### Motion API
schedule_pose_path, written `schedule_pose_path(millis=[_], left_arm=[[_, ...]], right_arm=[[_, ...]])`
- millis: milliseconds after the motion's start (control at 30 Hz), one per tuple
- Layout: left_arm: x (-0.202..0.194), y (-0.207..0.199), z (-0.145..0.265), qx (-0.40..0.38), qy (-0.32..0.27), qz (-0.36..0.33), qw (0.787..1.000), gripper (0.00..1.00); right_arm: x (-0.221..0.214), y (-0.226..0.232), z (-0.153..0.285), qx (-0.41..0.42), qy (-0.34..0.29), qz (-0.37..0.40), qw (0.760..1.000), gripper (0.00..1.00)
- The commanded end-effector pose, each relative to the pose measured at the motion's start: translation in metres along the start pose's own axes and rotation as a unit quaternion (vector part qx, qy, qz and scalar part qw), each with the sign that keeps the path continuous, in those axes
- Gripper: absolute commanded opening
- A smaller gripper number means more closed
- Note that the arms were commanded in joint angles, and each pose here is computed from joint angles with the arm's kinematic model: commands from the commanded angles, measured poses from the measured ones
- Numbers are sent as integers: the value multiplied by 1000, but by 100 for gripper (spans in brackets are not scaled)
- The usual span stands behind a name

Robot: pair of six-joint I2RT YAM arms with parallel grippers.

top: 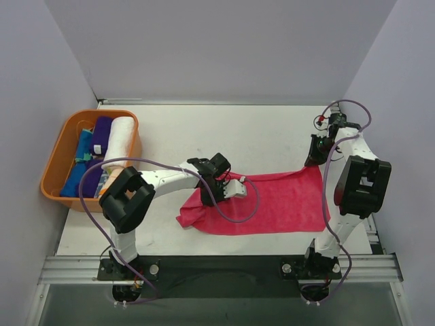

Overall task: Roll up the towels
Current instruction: Flatten the towel

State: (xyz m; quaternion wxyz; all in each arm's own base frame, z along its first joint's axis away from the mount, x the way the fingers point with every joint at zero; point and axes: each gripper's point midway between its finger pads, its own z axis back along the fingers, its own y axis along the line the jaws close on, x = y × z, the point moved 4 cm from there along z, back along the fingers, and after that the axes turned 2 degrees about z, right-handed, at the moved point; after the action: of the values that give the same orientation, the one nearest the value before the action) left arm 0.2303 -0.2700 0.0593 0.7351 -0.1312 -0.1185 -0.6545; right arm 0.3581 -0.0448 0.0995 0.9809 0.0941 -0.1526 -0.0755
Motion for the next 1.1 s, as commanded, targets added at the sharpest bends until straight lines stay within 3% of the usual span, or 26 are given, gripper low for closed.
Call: schedule_pose_path(millis=[0, 167, 600, 800, 1067], left_arm=[[8, 10, 10, 15, -11, -3, 1000, 18], [10, 24, 38, 38, -43, 19, 998, 2], [-17, 88, 128, 77, -165, 171, 968, 6], [-20, 91, 123, 32, -190, 196, 961, 10], [-28, 99, 93, 4, -177, 221, 959, 13]], right_arm=[[-1, 0, 3, 4, 14, -3, 1000, 0], [-3, -1, 9, 5, 12, -7, 1000, 0], [14, -12, 45, 6, -34, -3, 999, 0], [16, -8, 46, 17, -31, -7, 999, 0], [12, -4, 38, 24, -15, -5, 1000, 0]])
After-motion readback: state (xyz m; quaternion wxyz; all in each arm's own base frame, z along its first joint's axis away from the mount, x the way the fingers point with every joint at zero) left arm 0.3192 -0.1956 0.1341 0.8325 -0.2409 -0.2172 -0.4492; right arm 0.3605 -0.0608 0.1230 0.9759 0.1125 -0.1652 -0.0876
